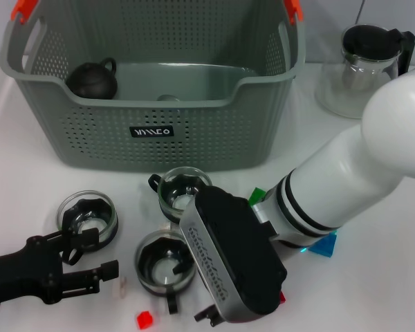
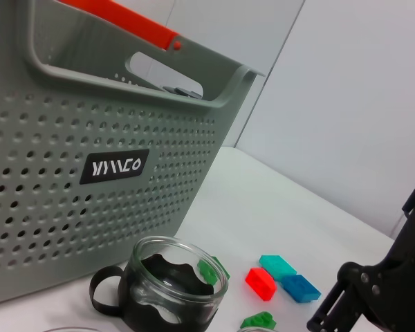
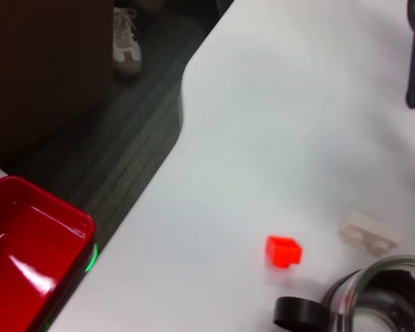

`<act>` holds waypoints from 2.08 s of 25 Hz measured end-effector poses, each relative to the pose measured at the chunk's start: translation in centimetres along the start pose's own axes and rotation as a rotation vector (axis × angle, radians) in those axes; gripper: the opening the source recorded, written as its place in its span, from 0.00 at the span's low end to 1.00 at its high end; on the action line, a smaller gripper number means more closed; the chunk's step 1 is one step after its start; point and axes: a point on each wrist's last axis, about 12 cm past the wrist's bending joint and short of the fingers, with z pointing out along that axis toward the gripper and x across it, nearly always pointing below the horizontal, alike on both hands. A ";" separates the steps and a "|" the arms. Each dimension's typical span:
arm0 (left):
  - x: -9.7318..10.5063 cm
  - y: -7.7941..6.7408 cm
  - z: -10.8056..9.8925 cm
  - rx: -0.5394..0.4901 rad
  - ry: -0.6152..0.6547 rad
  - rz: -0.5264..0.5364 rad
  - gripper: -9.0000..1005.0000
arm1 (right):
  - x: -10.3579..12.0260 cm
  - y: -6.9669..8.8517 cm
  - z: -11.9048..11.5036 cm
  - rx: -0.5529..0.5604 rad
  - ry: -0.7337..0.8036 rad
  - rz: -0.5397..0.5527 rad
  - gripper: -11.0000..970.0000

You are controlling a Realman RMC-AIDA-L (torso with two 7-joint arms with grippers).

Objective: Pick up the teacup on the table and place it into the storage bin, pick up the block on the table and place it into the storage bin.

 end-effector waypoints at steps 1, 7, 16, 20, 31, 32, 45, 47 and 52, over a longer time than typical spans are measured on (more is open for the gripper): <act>0.0 0.0 0.0 0.000 0.000 0.000 0.87 | 0.1 0.1 0.0 -0.008 0.002 0.005 0.64; -0.1 0.0 0.1 0.002 -0.001 0.000 0.87 | 0.0 0.7 -0.5 -0.066 0.043 0.040 0.63; -0.1 0.1 0.1 0.004 -0.001 0.001 0.87 | -0.1 0.2 -0.2 -0.027 0.069 0.055 0.61; -0.1 0.0 0.1 0.003 -0.001 0.001 0.87 | -0.2 0.3 0.4 -0.016 0.088 0.024 0.60; -0.1 0.0 0.2 0.005 -0.002 0.001 0.87 | -0.3 0.1 0.7 0.005 0.094 0.070 0.58; -0.1 0.0 0.2 0.005 -0.002 0.001 0.87 | -0.3 0.1 0.7 0.005 0.093 0.070 0.58; -0.1 0.0 0.2 0.009 -0.003 -0.002 0.87 | -0.8 -0.2 -0.3 0.020 0.069 0.079 0.16; -0.1 0.0 0.2 0.010 -0.004 -0.003 0.87 | -0.7 -0.4 -0.8 0.017 0.065 0.095 0.12; -0.1 0.0 0.2 0.010 -0.004 -0.004 0.87 | -0.9 -0.9 -3.9 0.019 -0.005 0.154 0.07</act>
